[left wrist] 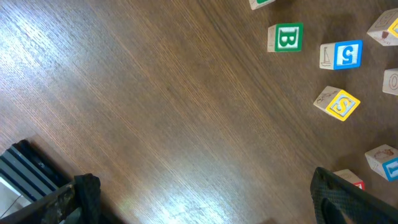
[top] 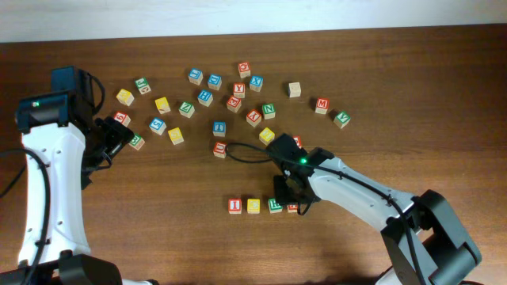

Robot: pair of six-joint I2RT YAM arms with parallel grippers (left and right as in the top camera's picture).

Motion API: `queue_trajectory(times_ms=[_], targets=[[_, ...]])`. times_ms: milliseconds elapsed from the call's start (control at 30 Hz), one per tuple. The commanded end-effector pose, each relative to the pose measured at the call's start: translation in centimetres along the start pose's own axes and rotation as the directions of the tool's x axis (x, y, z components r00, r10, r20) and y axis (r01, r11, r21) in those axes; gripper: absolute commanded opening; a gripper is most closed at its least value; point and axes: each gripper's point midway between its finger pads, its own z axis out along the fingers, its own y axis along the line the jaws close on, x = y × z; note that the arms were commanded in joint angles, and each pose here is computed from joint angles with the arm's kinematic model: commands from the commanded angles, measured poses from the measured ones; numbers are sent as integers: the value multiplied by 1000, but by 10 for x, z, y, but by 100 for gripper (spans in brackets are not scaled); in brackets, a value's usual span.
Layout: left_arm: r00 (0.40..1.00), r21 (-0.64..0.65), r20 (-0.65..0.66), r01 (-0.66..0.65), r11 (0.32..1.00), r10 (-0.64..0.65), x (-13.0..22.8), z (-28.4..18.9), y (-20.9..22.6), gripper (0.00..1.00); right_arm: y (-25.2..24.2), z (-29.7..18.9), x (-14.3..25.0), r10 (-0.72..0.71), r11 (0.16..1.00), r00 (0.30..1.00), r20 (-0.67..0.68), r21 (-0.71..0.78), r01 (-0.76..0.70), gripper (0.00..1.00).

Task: Spell out ICRA
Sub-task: 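Set the red A block down right of R and open gripper, then lift the right gripper away and bring the left arm forward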

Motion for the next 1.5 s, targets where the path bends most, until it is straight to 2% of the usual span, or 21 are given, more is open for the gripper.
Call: queue_trajectory(times_ms=[0, 67, 300, 400, 533, 567, 600, 633, 733, 833, 933, 1100, 1200, 1233, 1267, 1367, 1467], targets=[[1000, -7, 1, 15, 1000, -15, -1, 1, 1, 99, -3, -3, -15, -1, 999, 998, 65, 44, -1, 37], [1000, -7, 1, 15, 1000, -15, -1, 1, 1, 99, -7, -3, -22, -3, 997, 995, 98, 71, -4, 37], [1000, -7, 1, 15, 1000, -15, -1, 1, 1, 99, 3, -23, -50, 19, 999, 986, 169, 27, -24, 37], [1000, -7, 1, 15, 1000, -15, -1, 1, 1, 99, -7, -60, -70, 67, 997, 984, 167, 37, -74, 37], [1000, -6, 1, 16, 1000, -16, -1, 1, 1, 100, -35, -136, -88, 99, 992, 980, 170, 60, -111, 37], [1000, -6, 1, 16, 1000, -16, -1, 1, 1, 99, -51, -159, -90, 122, 989, 976, 178, 65, -135, 43], [1000, -7, 1, 15, 1000, -15, -1, 1, 1, 99, -63, -171, -90, 130, 987, 975, 183, 70, -145, 59], [1000, -7, 1, 15, 1000, -15, -1, 1, 1, 99, -85, -185, -90, 136, 984, 973, 186, 85, -154, 98], [1000, -6, 1, 16, 1000, -16, -1, 1, 1, 99, -149, -191, -77, 265, 951, 955, 131, 131, -281, 98], [1000, -6, 0, 16, 1000, -16, -1, 1, 1, 99, -184, -193, -53, 380, 908, 923, 56, 166, -384, 98], [998, 81, -64, 20, 997, -15, 9, 0, -15, 99, -191, -191, -44, 411, 896, 911, 25, 171, -409, 98], [998, 122, -67, 23, 992, -15, 8, -1, -23, 99, -191, -184, -45, 410, 897, 912, 23, 172, -408, 98], [980, 150, -198, 29, 988, 1, 35, -5, -24, 99, -186, -183, -45, 413, 901, 911, 10, 145, -410, 98], [967, 182, -244, -28, 983, 73, 51, -8, -31, 99, -180, -182, -45, 414, 905, 910, -3, 110, -411, 98], [961, 202, -235, -99, 974, 146, 56, -10, -36, 99, -177, -180, -46, 415, 906, 910, -7, 94, -412, 98], [875, 263, -178, -398, 879, 450, 87, -16, -59, 99, -176, -162, -48, 415, 907, 910, -13, 78, -413, 98], [795, 267, -121, -551, 791, 594, 117, -22, -81, 99, -177, -147, -40, 418, 907, 907, -43, 83, -414, 98]])
